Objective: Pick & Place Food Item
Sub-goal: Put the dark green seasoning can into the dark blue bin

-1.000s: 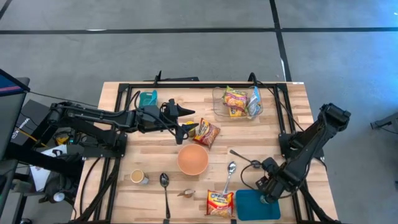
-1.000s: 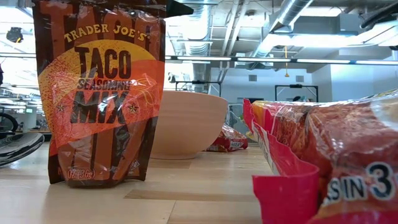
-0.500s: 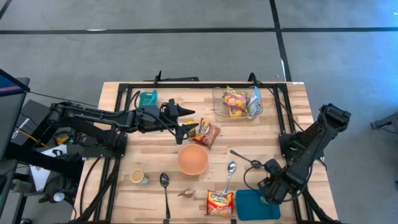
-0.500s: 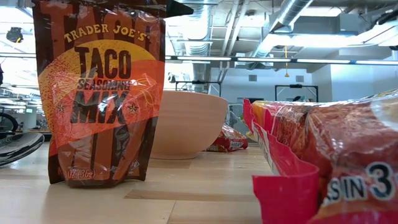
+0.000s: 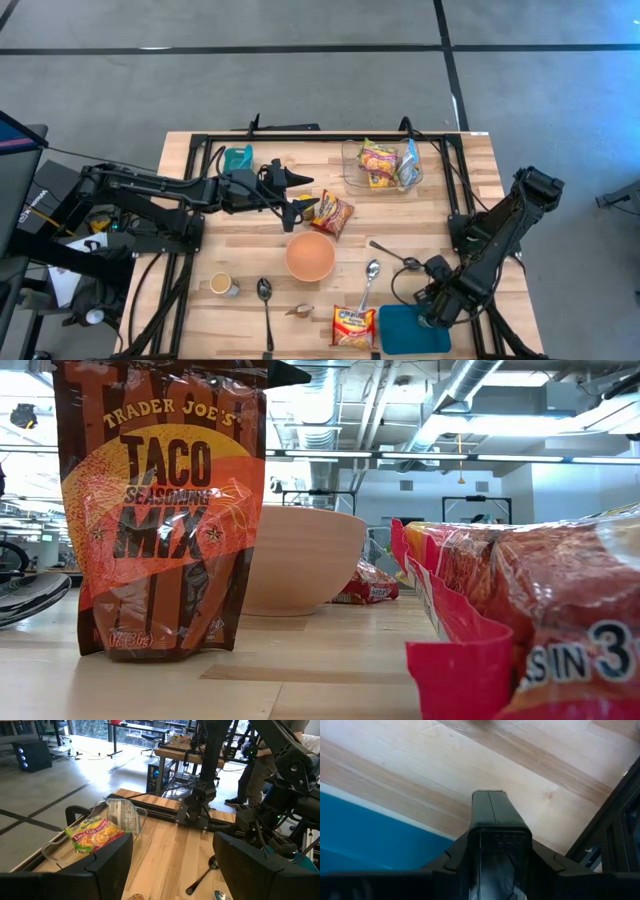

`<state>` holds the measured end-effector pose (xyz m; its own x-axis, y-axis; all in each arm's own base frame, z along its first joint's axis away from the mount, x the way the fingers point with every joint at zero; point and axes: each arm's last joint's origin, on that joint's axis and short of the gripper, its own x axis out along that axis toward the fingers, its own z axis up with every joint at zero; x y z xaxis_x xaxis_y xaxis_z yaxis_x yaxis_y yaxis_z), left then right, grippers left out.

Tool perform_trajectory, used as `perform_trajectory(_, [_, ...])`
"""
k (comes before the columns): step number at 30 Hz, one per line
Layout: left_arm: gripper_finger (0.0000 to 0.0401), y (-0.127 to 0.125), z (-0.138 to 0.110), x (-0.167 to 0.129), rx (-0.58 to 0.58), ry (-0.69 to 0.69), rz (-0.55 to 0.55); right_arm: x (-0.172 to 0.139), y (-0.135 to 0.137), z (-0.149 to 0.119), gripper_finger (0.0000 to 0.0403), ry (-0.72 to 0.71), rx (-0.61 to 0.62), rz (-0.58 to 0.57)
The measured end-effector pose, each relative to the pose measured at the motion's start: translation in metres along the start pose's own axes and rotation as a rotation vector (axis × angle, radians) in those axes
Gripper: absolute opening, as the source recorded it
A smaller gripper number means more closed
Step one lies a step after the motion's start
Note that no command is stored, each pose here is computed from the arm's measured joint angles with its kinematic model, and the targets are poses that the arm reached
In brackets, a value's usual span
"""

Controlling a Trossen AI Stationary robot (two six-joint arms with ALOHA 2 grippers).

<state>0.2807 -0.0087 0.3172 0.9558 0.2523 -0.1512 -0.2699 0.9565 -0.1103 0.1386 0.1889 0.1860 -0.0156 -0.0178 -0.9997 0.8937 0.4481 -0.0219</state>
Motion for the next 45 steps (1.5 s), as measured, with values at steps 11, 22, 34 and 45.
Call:
perform_trajectory(11, [0.0271,0.0,0.0,0.0,0.0,0.0,0.0,0.0,0.0,0.0,0.0117,-0.002,0.0,-0.001])
perform_trajectory(22, [0.0271,0.0,0.0,0.0,0.0,0.0,0.0,0.0,0.0,0.0,0.0117,-0.003,-0.005,0.0])
perform_trajectory(34, [0.0271,0.0,0.0,0.0,0.0,0.0,0.0,-0.016,-0.001,0.008,0.0117,0.006,-0.098,0.002])
perform_trajectory(45, [0.0271,0.0,0.0,0.0,0.0,0.0,0.0,-0.05,0.002,0.031,0.012,-0.005,-0.54,0.096])
